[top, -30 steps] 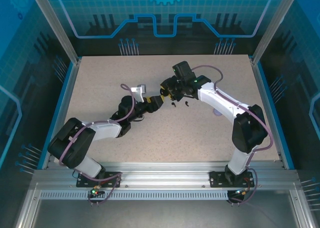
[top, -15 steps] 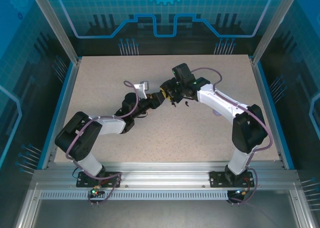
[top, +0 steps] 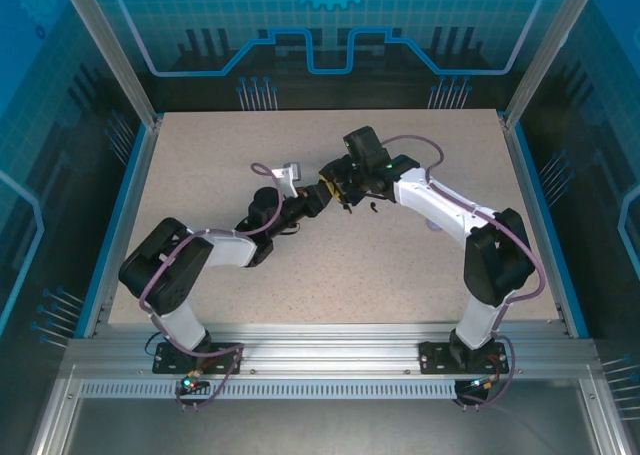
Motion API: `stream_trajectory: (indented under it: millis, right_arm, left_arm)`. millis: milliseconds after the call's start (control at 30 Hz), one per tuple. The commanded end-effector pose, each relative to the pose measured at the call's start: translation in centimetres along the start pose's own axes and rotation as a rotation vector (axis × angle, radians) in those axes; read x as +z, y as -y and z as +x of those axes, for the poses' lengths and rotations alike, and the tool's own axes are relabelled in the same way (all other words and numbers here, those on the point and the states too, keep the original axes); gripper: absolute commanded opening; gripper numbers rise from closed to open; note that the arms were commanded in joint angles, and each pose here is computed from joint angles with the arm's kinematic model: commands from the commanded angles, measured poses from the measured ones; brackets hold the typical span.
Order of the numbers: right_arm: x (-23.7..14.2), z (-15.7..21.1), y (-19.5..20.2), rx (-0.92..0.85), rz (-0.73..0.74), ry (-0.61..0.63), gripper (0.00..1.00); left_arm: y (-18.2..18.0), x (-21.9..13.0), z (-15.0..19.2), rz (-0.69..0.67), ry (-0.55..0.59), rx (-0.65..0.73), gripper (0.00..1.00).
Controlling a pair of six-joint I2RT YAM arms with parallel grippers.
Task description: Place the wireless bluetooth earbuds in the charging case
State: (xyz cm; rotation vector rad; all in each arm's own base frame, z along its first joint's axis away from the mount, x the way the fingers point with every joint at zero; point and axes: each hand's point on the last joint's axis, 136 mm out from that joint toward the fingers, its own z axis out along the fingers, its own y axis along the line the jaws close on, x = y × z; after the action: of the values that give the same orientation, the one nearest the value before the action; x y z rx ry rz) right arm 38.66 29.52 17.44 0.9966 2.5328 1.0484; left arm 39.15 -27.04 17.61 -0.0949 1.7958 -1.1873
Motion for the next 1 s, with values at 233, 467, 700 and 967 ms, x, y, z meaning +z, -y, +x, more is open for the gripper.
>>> stream_trajectory:
  millis: [233, 467, 700, 967]
  right_arm:
    - [-0.7, 1.3, -0.7, 0.003, -0.032, -0.033, 0.27]
    - [-0.8, 1.1, -0.7, 0.007, -0.036, -0.029, 0.27]
    - [-2.9, -1.3, -2.2, -0.046, -0.103, 0.039, 0.69]
    - [-9.6, -5.5, 0.3, -0.259, -0.170, 0.165, 0.73]
  left_arm:
    - [-0.1, 0.8, -0.9, -0.001, 0.051, -0.005, 0.22]
    - [-0.2, 0.9, -0.7, -0.002, 0.049, -0.015, 0.08]
    - [0.9, 0.4, -0.5, 0.022, 0.004, -0.010, 0.00]
    - [4.8, -2.4, -1.3, 0.140, -0.137, 0.078, 0.00]
